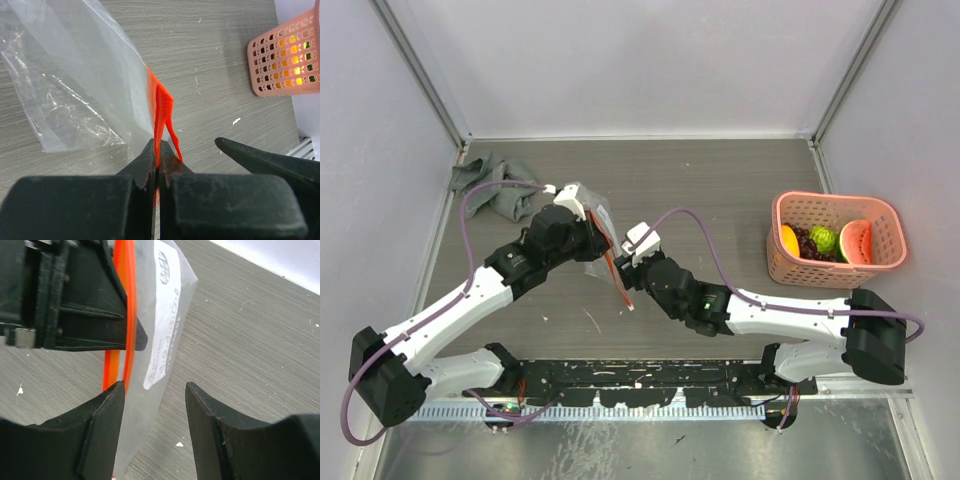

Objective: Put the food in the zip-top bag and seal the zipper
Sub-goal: Open the zipper of the food storage bag.

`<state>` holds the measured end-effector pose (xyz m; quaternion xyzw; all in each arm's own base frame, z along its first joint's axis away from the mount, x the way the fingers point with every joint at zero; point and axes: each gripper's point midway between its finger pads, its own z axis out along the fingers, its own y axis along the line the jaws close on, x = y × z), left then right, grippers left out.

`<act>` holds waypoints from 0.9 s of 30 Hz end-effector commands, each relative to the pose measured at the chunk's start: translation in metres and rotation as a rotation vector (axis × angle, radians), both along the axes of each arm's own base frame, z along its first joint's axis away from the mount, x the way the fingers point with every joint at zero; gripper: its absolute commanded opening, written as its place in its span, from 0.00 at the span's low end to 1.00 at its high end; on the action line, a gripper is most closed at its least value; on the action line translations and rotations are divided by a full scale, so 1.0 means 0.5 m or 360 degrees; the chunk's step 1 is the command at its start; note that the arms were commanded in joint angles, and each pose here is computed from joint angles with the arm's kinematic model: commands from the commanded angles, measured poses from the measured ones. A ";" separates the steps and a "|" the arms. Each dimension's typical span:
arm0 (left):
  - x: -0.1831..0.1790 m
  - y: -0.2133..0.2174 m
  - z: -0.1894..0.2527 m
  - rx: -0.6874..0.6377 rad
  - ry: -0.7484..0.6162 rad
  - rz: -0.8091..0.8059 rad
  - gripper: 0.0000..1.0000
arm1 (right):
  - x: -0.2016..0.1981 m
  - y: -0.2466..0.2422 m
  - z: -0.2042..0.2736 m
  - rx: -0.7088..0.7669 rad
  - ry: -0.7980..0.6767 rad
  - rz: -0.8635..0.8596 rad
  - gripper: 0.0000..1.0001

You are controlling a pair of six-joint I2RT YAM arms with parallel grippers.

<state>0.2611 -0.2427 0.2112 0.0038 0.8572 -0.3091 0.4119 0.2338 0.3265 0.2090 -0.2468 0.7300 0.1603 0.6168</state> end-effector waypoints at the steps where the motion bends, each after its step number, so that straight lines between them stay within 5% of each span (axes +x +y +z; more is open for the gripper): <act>1: 0.011 -0.020 0.045 -0.0034 -0.0085 -0.0035 0.00 | -0.019 0.015 0.074 0.0234 -0.0037 0.0103 0.58; 12: 0.007 -0.032 0.045 -0.0020 -0.0093 -0.0058 0.00 | 0.006 0.031 0.037 0.0195 -0.0017 -0.0004 0.58; 27: -0.009 -0.014 0.036 0.0122 -0.0058 -0.0110 0.00 | 0.040 -0.031 -0.002 0.0071 -0.0047 -0.0313 0.45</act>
